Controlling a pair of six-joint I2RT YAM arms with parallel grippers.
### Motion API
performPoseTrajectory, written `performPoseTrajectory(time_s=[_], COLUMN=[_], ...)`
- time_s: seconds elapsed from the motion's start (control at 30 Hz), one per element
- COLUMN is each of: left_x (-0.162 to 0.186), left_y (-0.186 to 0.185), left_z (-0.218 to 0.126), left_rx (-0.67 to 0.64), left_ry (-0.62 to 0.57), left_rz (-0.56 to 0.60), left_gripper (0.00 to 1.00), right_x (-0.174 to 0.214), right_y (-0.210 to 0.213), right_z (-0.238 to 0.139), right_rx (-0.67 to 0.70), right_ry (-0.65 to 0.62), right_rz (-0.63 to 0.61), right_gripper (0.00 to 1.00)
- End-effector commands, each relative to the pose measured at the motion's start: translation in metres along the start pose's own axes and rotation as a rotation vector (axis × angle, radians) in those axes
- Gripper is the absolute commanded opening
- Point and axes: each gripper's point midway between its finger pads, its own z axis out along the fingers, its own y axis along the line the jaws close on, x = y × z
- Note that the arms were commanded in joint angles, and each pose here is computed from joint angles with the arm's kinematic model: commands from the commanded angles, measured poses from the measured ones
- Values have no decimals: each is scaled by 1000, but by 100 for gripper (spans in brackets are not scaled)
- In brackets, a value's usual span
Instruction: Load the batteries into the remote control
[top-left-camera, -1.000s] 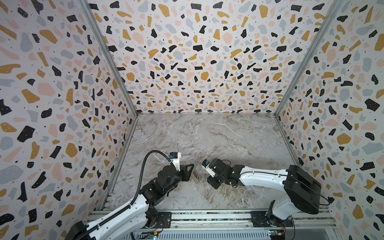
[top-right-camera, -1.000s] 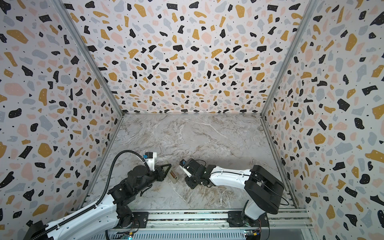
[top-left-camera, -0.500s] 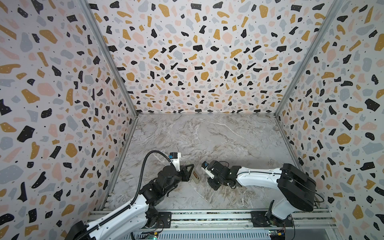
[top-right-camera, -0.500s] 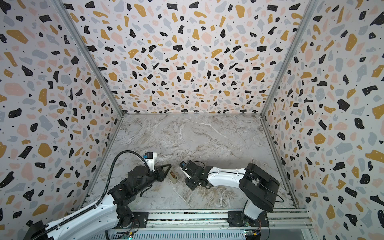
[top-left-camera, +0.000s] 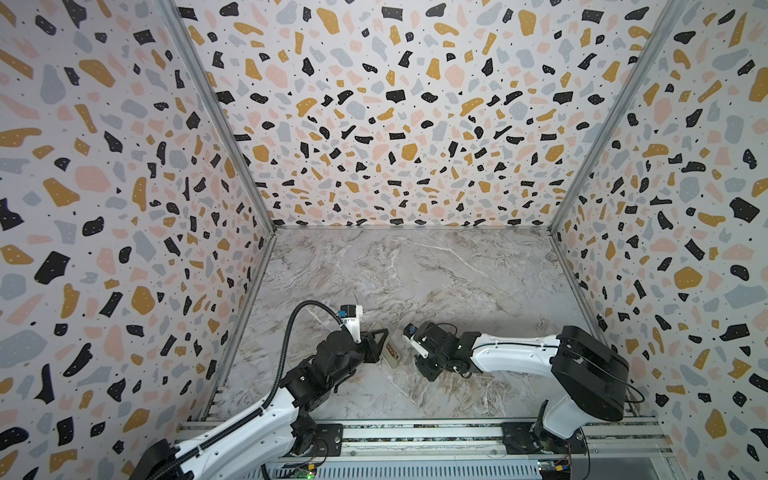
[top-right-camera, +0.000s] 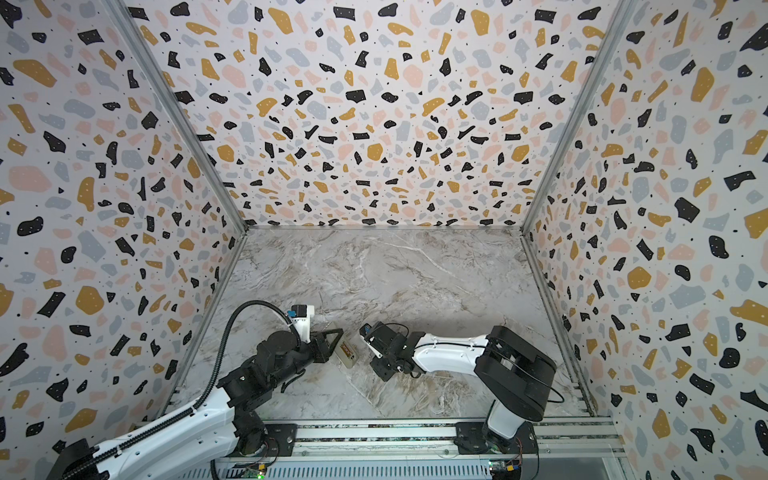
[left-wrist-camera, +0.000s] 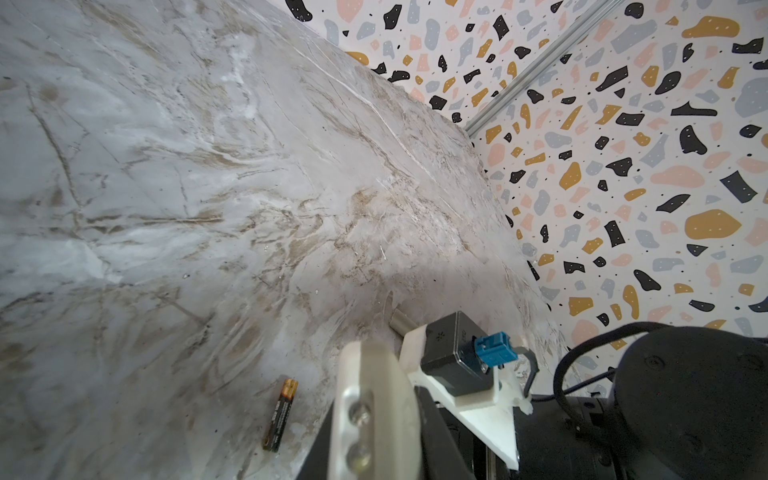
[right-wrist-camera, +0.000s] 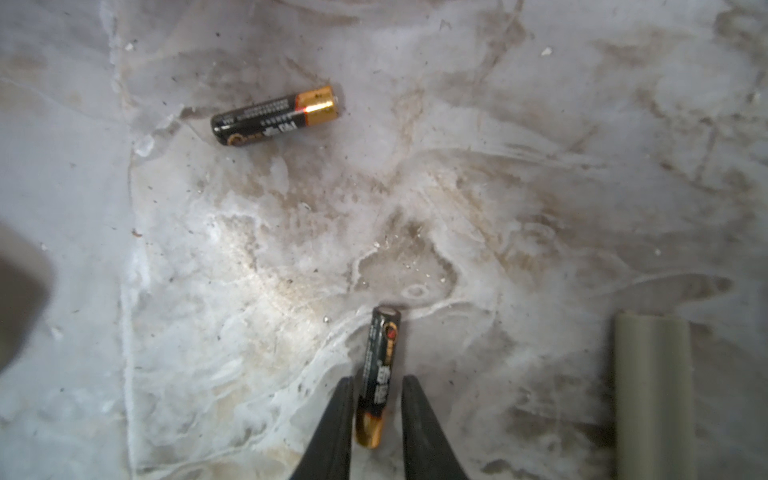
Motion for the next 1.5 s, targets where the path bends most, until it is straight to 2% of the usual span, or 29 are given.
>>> performPoseTrajectory(time_s=[0.0, 0.47, 0.77, 0.93, 1.1, 1.47], left_x=[-10, -6, -4, -2, -2, -11], left_y=[-9, -8, -7, -5, -6, -29], left_z=[0, 4, 5, 4, 0, -19], left_rx=[40, 39, 74, 92, 124, 300], left_ry=[-37, -25, -52, -69, -88, -169], left_rz=[-2, -9, -48, -68, -77, -69], left_gripper=[0, 0, 0, 0, 0, 0], right_x=[8, 13, 14, 9, 0, -40], right_y=[-1, -7, -7, -6, -3, 5], right_z=[0, 0, -6, -13, -29, -100], right_rx=[14, 47, 40, 26, 7, -36], right_ry=[27, 46, 15, -28, -103, -325], right_rz=[4, 1, 1, -9, -29, -46], right_gripper=[22, 17, 4, 0, 0, 0])
